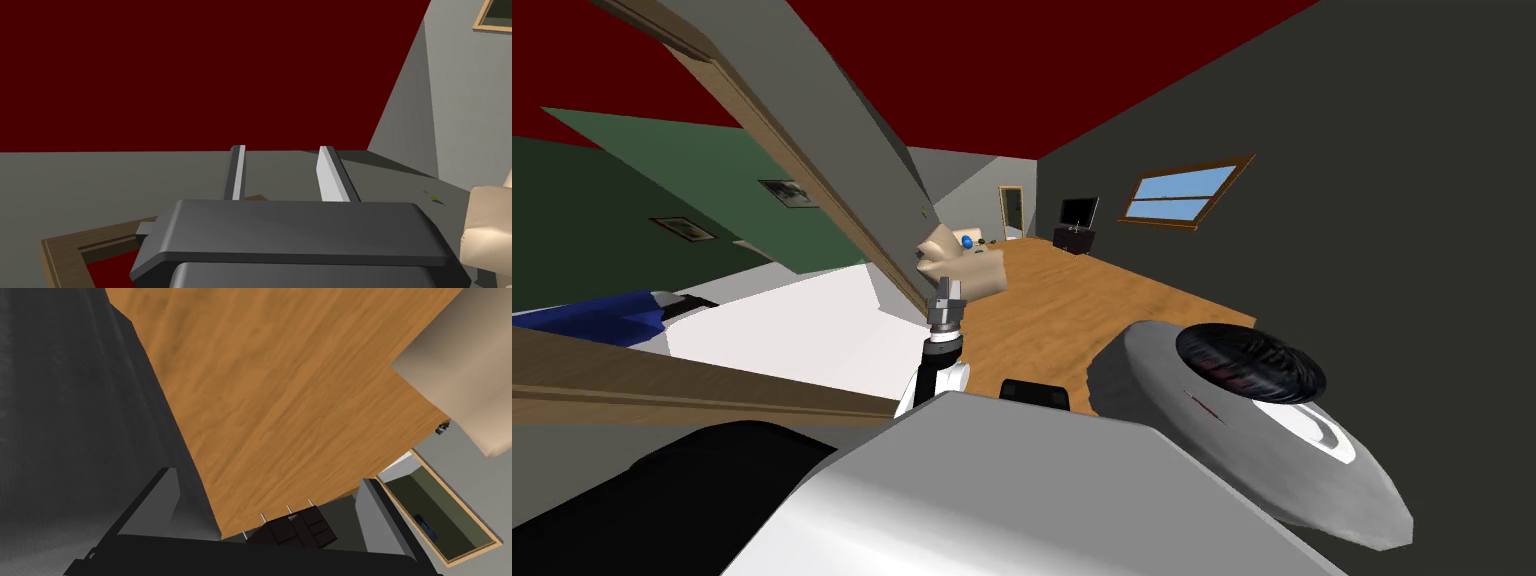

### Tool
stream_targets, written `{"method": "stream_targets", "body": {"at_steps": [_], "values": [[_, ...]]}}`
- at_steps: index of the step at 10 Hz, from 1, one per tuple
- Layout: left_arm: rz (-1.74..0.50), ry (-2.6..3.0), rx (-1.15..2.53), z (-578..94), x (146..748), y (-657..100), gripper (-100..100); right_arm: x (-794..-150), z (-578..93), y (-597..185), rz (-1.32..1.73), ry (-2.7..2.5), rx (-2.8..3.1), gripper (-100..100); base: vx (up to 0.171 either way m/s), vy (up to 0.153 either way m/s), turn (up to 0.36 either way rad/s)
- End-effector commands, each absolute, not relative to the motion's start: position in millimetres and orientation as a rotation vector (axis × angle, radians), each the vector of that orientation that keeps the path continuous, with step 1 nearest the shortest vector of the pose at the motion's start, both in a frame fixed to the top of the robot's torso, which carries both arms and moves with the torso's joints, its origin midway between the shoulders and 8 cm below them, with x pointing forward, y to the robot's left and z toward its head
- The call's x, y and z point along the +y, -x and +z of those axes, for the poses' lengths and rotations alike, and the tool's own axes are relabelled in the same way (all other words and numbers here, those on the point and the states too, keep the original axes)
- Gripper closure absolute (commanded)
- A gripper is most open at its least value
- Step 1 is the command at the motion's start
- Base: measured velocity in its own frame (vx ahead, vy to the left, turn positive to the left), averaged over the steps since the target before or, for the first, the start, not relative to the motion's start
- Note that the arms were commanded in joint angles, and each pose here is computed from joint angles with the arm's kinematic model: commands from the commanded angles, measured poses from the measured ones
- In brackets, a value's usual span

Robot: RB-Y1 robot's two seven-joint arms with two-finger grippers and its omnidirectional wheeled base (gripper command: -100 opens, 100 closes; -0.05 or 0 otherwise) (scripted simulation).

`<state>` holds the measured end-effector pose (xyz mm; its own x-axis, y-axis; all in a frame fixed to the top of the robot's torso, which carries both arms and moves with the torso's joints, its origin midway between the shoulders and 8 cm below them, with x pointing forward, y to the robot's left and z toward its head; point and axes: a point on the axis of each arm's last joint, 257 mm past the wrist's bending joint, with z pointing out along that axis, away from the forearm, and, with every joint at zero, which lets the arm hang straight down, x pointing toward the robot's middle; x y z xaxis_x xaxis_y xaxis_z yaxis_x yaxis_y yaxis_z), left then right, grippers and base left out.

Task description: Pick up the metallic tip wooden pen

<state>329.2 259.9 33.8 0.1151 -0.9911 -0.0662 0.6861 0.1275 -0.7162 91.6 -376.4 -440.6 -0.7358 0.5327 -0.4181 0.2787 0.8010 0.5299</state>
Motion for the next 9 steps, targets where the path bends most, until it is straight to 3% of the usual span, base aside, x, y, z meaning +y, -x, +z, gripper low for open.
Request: {"method": "stream_targets", "body": {"at_steps": [1, 9], "values": [[-1.344, 0.604, 0.629, 33.8, 259.9, -329.2, 0, -395.2, -452.6, -60.7, 0.521, -0.518, 2.520, -100, 0.038, -0.109, 0.386], [-1.344, 0.604, 0.629, 33.8, 260.0, -329.2, 0, -469.0, -472.8, 42.5, 0.275, -0.241, 2.813, -100, 0.044, -0.099, 0.272]]}}
